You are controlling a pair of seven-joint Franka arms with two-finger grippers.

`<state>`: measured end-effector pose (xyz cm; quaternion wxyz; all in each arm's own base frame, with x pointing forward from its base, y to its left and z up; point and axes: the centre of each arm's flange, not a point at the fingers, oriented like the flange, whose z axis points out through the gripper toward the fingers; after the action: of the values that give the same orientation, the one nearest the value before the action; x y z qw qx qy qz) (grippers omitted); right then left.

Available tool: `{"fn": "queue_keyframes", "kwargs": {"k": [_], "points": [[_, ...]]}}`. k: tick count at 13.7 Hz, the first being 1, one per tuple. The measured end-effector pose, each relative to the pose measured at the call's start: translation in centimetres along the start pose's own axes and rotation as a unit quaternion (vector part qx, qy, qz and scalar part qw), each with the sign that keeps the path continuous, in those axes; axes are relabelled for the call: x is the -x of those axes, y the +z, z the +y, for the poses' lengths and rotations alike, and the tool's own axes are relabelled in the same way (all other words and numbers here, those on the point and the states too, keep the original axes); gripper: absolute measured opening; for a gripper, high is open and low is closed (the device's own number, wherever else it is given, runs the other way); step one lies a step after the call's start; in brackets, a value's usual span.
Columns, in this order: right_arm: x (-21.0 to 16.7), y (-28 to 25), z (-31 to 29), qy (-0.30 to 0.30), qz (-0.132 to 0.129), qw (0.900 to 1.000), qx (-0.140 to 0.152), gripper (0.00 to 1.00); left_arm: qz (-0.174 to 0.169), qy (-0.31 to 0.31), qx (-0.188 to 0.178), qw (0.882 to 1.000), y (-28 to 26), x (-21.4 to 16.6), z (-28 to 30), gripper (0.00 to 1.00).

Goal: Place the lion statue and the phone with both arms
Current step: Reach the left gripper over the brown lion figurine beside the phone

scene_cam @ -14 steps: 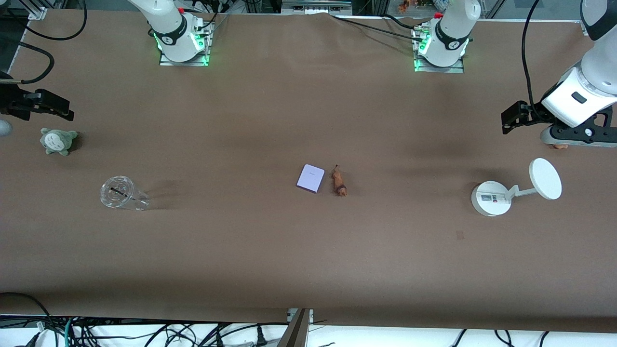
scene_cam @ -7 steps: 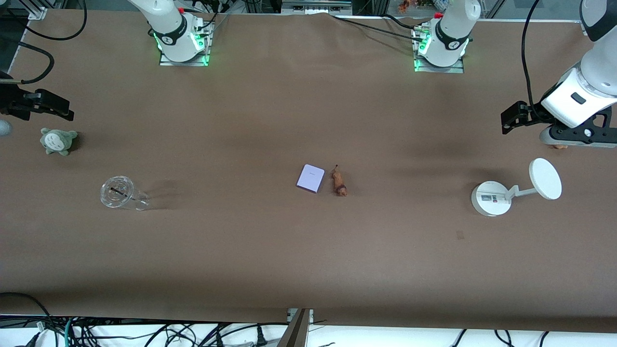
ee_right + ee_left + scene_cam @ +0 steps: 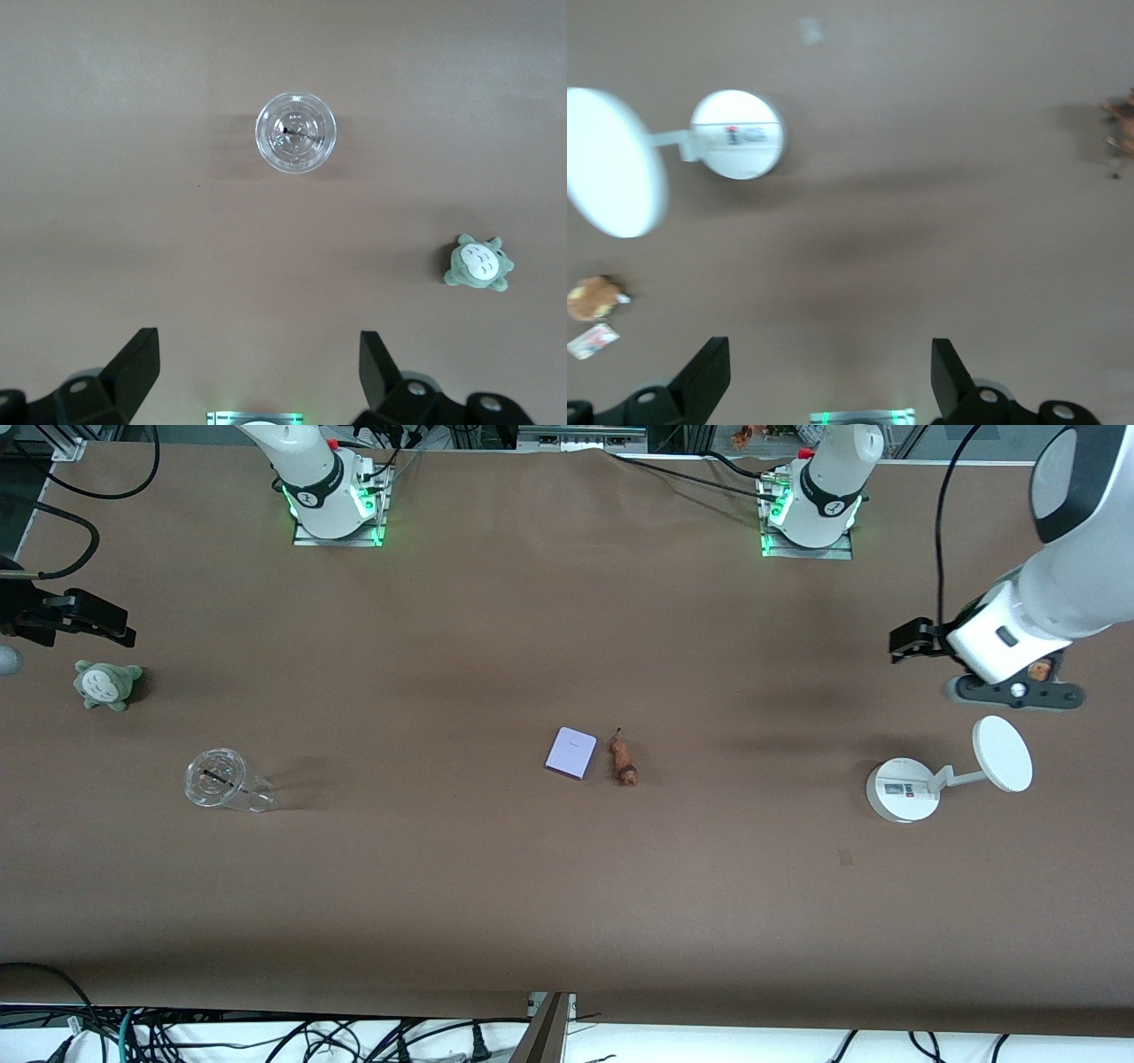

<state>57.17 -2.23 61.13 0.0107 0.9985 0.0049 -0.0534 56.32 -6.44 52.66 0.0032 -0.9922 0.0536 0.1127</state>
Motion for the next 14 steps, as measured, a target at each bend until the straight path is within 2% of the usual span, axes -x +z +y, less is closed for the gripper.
{"fn": "queue_keyframes", "kwargs": {"k": [2,5,10,14], "points": [[0.0,0.1,0.3,0.002,-0.001,1.000,0.000,1.00,-0.019,0.011,0.024,0.999,1.8,-0.8,1.9,1.00],[-0.4,0.8,1.0,0.009,-0.007,1.000,-0.001,1.00,-0.022,0.004,0.023,0.999,5.0,-2.5,8.5,1.00],[-2.3,4.0,0.8,0.007,-0.035,0.999,0.000,1.00,0.046,0.021,0.035,0.998,12.7,-6.7,21.7,1.00],[-4.3,7.2,-1.2,-0.010,-0.053,0.999,0.002,1.00,0.093,-0.015,0.054,0.994,20.5,-8.9,28.9,1.00]]}}
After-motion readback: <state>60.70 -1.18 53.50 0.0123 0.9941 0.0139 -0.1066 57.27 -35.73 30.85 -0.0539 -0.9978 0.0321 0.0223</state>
